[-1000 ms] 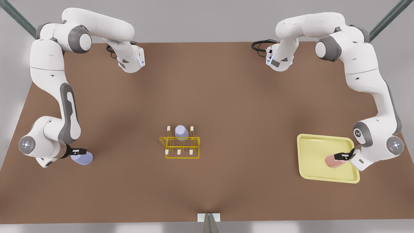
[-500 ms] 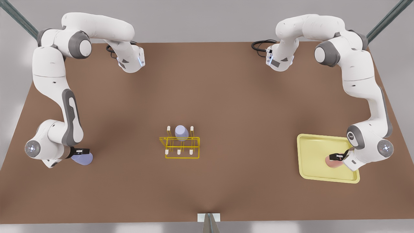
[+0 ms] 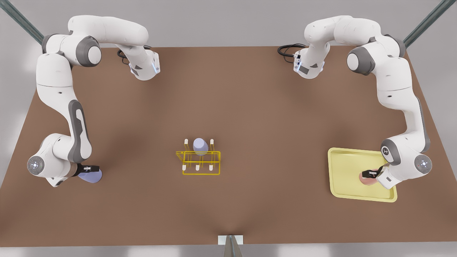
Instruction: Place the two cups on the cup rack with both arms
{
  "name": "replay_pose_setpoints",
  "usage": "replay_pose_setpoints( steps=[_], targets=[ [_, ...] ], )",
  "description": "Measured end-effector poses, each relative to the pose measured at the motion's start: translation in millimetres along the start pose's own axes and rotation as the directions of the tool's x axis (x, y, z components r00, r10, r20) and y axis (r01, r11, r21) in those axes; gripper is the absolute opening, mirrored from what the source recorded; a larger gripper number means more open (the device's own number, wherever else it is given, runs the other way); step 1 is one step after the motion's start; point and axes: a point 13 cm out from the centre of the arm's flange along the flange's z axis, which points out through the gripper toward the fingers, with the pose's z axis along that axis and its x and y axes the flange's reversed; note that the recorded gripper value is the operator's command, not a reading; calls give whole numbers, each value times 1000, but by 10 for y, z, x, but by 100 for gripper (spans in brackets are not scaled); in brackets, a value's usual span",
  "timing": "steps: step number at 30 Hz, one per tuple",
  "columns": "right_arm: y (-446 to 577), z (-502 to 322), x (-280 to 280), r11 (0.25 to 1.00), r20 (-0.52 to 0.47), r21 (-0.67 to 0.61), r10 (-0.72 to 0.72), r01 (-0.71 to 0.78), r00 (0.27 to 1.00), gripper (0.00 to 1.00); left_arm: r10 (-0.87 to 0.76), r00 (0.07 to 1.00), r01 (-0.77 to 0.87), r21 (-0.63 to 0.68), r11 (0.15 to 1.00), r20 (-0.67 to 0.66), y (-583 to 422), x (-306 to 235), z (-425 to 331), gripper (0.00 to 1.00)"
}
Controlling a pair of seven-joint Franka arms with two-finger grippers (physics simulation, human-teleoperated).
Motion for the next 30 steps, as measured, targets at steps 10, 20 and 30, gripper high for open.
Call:
replay_pose_setpoints(
  steps=[10,20,30],
  targets=[
    [115,-86,-295,1000,56,-20,-2,3,998,78,18,1000,-18,10,1000,11,-154,-78,-30,77],
    [1200,-518,-760,985,175,-121,-101,123,979,79,58,997,-58,-4,998,46,-637,-187,-626,77],
    [3602,-1525,-732,863,314,-256,-352,436,882,79,183,979,-194,141,971,86,-4769,-562,-1835,77]
  ],
)
